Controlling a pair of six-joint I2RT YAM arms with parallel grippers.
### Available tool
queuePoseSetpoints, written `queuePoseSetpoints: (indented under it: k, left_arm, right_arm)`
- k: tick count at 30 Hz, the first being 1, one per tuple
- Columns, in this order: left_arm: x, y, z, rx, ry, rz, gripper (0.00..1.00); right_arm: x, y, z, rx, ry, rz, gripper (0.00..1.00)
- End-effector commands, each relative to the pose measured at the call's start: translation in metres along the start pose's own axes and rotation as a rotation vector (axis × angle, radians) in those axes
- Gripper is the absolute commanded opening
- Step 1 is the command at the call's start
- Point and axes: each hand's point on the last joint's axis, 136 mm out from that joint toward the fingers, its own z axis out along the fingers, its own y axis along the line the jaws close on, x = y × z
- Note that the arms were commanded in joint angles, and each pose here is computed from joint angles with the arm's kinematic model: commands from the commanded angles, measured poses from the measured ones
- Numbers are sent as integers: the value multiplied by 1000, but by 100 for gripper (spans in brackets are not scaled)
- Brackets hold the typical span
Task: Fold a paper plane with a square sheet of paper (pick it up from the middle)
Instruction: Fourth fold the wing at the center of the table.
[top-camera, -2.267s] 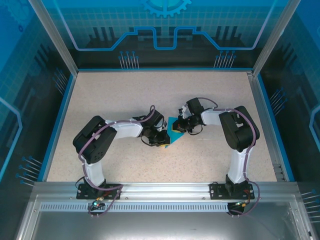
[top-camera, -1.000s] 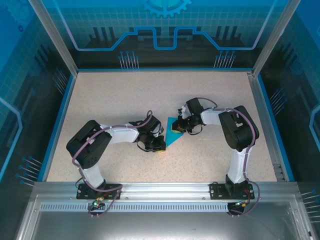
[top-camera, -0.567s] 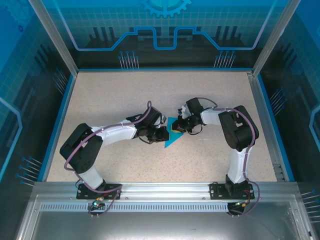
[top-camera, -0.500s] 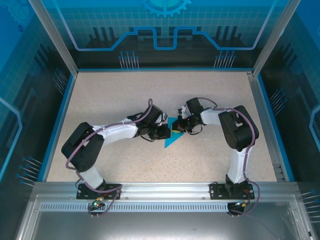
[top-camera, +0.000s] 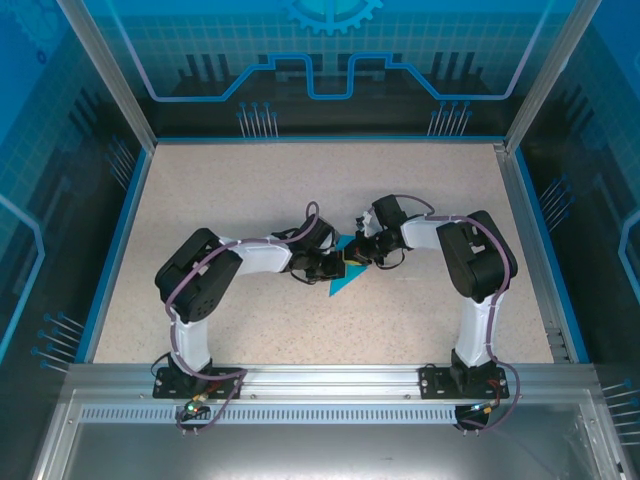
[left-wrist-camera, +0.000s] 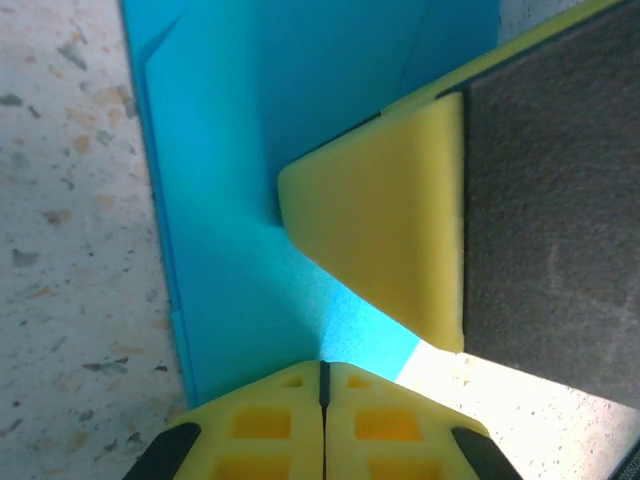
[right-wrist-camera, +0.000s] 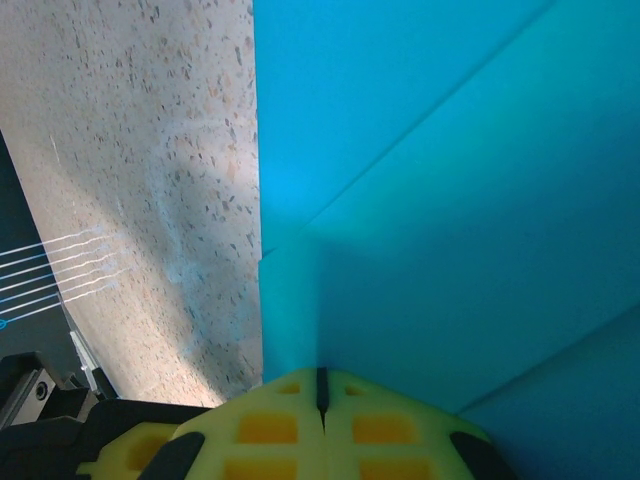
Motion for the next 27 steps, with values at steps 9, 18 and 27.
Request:
queuePoseSetpoints:
  k: [9,18,27]
  left_arm:
    - [45,35,5,-40,142,-33,6]
    - [79,42,-14,-29,208,-2,6]
    - [90,42,-29,-80,217,25,7]
  right_arm:
    - [38,-83,22,267,97,139,4]
    - [39,-85,23,277,100,143,4]
    - [40,-88,22,289,106,143,4]
